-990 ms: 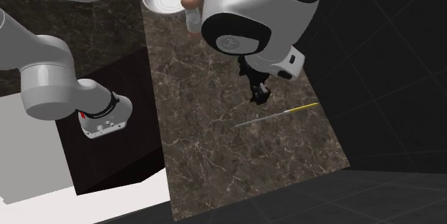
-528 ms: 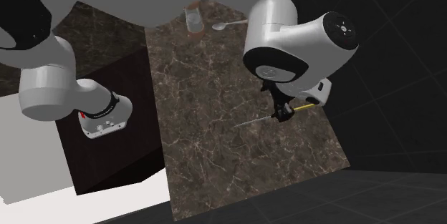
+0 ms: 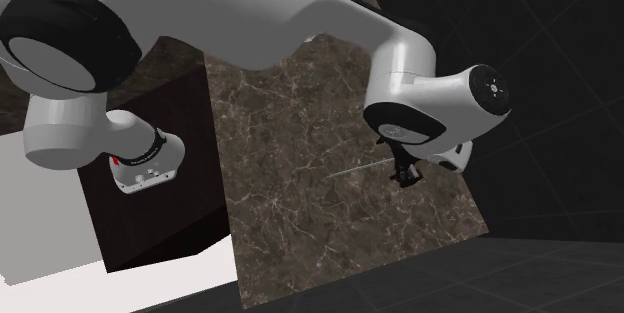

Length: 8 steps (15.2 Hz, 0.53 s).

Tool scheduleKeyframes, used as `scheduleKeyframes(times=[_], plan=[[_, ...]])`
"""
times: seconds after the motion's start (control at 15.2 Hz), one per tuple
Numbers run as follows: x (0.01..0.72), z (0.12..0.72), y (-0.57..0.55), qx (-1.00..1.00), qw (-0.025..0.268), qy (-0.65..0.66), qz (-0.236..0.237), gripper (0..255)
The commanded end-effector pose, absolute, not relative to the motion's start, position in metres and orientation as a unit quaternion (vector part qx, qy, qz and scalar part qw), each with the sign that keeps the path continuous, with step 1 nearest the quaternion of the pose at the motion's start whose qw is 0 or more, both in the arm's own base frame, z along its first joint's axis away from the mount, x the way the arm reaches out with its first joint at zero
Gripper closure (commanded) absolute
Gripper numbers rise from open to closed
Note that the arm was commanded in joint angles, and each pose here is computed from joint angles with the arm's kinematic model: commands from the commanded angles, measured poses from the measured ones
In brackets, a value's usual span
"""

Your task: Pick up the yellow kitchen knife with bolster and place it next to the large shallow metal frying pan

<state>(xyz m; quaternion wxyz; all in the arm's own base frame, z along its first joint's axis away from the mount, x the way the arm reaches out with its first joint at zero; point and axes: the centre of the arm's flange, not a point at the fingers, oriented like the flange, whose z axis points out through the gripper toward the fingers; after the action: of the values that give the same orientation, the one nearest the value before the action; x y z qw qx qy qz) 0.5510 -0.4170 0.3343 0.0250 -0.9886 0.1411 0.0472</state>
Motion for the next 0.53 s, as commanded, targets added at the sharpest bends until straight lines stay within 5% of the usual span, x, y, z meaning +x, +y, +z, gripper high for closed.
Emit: scheduleKeyframes(times=[0.0, 0.46], plan=[[0.551, 0.324, -0.416, -0.989, 0.025, 0.141, 0.047, 0], [0.55, 0.31, -0.415, -0.989, 0.025, 0.141, 0.047, 0]])
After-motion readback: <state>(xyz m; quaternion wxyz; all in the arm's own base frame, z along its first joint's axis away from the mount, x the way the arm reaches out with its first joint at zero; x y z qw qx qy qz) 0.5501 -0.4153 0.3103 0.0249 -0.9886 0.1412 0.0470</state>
